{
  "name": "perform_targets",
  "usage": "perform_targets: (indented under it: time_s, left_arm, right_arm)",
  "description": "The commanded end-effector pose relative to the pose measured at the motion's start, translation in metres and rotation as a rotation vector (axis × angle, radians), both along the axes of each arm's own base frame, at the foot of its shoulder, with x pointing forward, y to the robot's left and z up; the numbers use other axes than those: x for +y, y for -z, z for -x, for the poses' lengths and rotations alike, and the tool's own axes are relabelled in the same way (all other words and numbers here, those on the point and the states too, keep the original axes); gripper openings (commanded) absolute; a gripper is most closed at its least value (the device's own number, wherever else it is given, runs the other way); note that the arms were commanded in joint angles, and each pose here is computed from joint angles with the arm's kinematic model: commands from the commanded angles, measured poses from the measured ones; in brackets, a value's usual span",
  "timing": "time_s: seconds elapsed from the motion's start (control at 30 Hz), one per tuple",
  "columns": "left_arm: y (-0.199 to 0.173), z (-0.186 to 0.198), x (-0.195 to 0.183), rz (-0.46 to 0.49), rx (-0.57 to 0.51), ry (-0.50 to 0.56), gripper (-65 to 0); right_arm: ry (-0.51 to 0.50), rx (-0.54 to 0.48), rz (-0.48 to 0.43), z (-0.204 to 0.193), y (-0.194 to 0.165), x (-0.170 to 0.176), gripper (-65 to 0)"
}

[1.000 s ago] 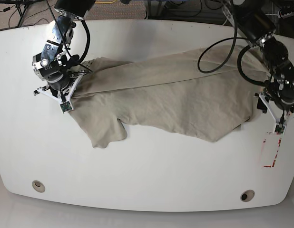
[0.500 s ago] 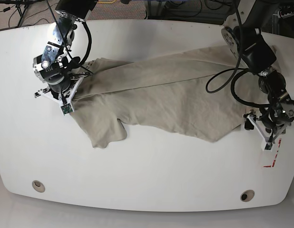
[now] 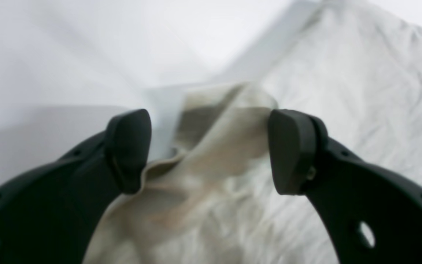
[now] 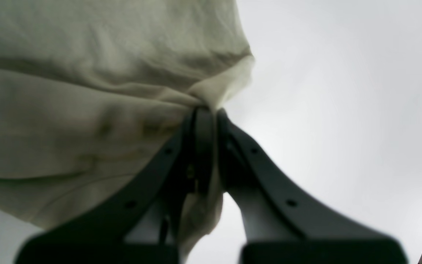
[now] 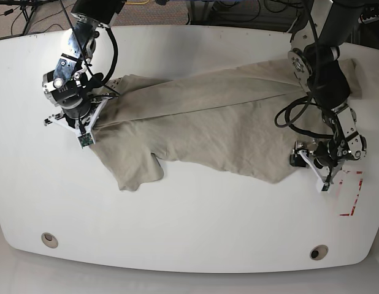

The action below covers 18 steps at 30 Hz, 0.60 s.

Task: Layout the t-shirt on the table in an organized manner, then fold the t-shirt properly
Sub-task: 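Release the left gripper and reposition it on the shirt hem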

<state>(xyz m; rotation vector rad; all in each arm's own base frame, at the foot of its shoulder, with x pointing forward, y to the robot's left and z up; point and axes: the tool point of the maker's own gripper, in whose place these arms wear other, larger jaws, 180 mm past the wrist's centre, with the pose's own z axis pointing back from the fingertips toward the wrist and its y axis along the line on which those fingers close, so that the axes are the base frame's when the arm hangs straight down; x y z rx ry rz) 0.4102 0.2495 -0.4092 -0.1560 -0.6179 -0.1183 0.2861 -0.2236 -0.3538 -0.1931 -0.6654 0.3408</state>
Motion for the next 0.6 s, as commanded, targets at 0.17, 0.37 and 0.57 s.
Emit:
perform_targets:
  time_s: [0.17, 0.37, 0.57]
  left_arm:
    - [-0.0143, -0.0119, 0.0055, -0.004, -0.04, -0.006, -29.6]
    - [-0.0133, -0.0112, 0.0049, -0.004, -0.038, -0.005, -48.1]
    - [-0.014, -0.0112, 0.0055, -0.006, -0.04, -0.005, -65.0]
  right_arm:
    - [0.0, -0.045, 0.007, -0.0079, -0.0117, -0.0023, -64.8]
    - [0.0, -0.047, 0.007, -0.0084, -0.0121, -0.0023, -64.8]
    - [-0.002, -0.047, 0.005, -0.0087, -0.0122, -0.0016, -64.8]
